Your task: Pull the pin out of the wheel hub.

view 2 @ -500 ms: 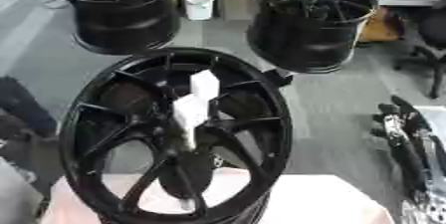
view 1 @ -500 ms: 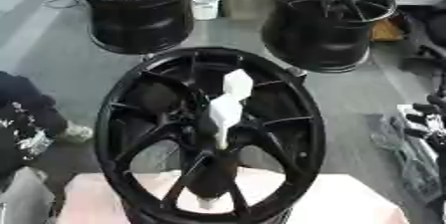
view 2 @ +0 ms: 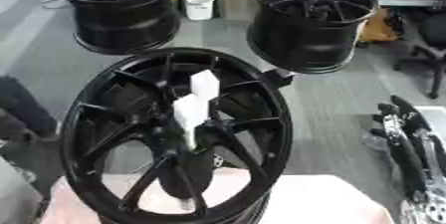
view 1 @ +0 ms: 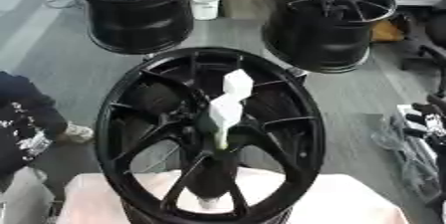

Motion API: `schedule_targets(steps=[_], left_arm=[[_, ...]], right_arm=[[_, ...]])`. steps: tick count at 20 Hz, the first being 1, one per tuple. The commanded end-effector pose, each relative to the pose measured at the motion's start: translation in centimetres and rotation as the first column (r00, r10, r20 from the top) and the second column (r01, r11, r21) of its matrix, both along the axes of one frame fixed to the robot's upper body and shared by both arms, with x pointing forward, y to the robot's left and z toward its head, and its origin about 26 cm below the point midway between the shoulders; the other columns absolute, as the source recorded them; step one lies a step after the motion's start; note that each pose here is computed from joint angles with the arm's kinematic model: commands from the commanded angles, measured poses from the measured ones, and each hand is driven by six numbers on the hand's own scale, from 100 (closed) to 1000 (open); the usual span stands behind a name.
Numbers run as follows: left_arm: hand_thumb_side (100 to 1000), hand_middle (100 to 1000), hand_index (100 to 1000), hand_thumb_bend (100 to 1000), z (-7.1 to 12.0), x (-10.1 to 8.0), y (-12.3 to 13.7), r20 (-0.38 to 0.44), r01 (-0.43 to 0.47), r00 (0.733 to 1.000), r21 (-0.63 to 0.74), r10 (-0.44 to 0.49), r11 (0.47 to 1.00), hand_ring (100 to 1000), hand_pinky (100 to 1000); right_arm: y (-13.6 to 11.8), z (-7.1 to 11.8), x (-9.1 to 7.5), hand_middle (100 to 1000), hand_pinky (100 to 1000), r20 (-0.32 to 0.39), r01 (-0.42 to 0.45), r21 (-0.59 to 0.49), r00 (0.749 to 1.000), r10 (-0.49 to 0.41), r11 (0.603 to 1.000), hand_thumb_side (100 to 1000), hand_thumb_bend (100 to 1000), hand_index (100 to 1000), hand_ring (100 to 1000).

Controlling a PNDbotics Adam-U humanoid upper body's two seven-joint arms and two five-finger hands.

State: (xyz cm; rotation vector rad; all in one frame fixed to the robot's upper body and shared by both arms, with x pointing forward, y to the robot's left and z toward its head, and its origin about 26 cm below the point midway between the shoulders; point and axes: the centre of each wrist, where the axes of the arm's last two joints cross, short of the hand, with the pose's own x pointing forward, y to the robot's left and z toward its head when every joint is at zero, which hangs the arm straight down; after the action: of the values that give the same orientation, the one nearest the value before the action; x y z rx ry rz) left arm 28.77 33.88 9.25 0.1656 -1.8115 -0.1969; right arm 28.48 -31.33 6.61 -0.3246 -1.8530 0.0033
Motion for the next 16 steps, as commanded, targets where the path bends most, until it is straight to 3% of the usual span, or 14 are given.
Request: schedule_targets(steps=[1, 5, 7, 9, 11, 12, 16], left_arm=[[408, 700, 746, 807, 0.9, 0.0, 0.2, 0.025, 0.007, 1.000, 0.019, -0.008, 1.000, 530, 464], [408, 700, 745, 807, 0.8, -0.1, 0.2, 0.016, 0.013, 1.000, 0.024, -0.013, 1.000, 530, 464], [408, 699, 745, 807, 0.7, -0.1, 0.2, 0.013, 0.016, 1.000, 0.026, -0.016, 1.000, 530, 464], [408, 699, 745, 807, 0.7, -0.1, 0.2, 0.011, 0.018, 1.000, 0.028, -0.018, 0.999, 530, 464], [408, 699, 744, 807, 0.7, -0.1, 0.1, 0.009, 0.024, 1.000, 0.030, -0.025, 0.999, 530, 464], [408, 699, 744, 807, 0.7, -0.1, 0.1, 0.009, 0.028, 1.000, 0.031, -0.028, 0.999, 530, 464], [409, 699, 744, 806, 0.7, 0.0, 0.0, 0.006, 0.038, 0.999, 0.038, -0.038, 0.999, 530, 464]], right_arm=[[-0.7, 1.9, 0.4, 785, 693, 0.046, -0.015, -0.060, 0.999, 0.017, 0.998, 663, 100, 915, 779], [-2.2, 6.8, 2.0, 794, 702, 0.127, -0.086, -0.249, 0.985, 0.121, 0.965, 532, 100, 911, 784], [-2.4, 9.8, 3.0, 821, 712, 0.157, -0.145, -0.350, 0.965, 0.211, 0.925, 460, 100, 921, 793], [-2.0, 13.0, 4.0, 859, 718, 0.169, -0.223, -0.447, 0.930, 0.326, 0.866, 446, 100, 941, 803], [-1.3, 15.5, 5.0, 880, 724, 0.147, -0.310, -0.519, 0.886, 0.440, 0.797, 450, 100, 956, 815], [-0.9, 16.6, 5.5, 905, 735, 0.124, -0.353, -0.553, 0.861, 0.494, 0.755, 500, 100, 979, 835], [1.2, 20.1, 7.2, 954, 764, -0.050, -0.521, -0.676, 0.738, 0.673, 0.522, 638, 100, 1000, 890]])
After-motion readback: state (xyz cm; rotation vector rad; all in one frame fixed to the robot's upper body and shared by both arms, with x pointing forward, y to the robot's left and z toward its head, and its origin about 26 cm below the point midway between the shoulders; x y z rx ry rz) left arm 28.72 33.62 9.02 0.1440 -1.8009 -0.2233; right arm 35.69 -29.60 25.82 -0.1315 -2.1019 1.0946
